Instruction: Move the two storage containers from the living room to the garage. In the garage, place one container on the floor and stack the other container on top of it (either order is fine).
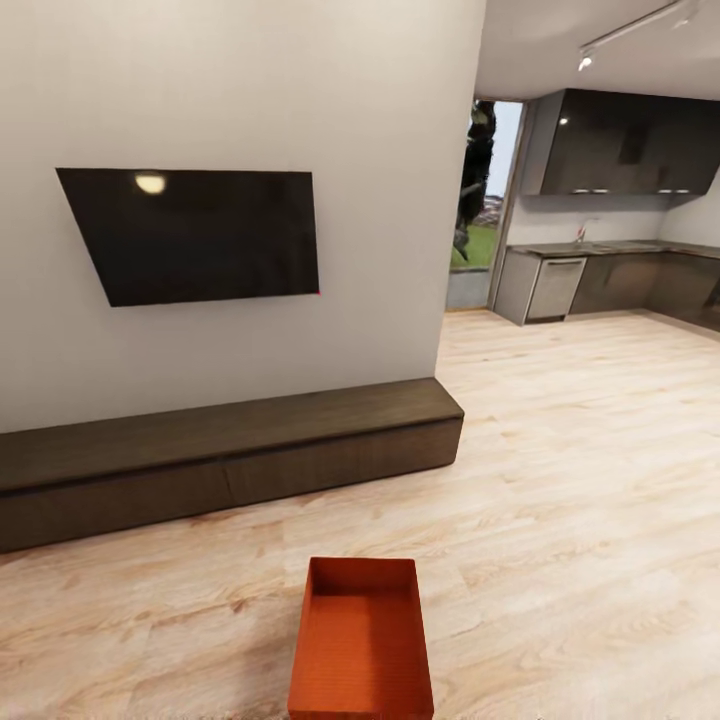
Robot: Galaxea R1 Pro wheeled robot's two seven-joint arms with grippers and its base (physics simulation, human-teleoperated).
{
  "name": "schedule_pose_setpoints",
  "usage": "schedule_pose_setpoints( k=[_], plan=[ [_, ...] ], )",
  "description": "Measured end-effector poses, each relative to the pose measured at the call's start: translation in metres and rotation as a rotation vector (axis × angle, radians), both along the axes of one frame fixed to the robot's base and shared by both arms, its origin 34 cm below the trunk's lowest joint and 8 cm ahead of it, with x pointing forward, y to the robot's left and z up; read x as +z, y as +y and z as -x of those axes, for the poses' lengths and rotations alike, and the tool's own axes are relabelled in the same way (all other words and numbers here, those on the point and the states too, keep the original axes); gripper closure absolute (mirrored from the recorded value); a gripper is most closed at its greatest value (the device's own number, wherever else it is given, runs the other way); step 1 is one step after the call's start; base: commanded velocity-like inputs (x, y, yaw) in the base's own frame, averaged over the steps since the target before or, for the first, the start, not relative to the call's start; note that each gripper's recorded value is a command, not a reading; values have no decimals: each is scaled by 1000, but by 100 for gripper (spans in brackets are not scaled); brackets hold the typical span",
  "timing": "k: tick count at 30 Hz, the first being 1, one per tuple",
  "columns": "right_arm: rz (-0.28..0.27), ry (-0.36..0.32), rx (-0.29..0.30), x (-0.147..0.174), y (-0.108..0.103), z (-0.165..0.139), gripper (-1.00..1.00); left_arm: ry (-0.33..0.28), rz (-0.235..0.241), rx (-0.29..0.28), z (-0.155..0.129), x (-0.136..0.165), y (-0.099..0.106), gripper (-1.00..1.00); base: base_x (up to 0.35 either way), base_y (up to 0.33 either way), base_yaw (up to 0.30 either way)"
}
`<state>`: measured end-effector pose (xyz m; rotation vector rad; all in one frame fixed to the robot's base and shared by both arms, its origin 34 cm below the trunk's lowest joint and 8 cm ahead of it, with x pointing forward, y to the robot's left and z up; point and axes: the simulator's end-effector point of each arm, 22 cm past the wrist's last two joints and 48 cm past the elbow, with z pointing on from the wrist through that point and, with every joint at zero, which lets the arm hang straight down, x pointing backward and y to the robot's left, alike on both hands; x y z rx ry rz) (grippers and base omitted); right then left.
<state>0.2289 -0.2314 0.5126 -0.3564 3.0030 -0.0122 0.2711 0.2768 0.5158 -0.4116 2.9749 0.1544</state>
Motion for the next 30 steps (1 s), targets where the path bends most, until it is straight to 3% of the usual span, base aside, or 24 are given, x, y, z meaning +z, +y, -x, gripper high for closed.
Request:
schedule_pose_setpoints(
  k=[30],
  plan=[
    [-1, 46, 1, -48, 0, 16, -100, 47, 0, 0, 17, -50, 0, -100, 0, 0, 0]
  ],
)
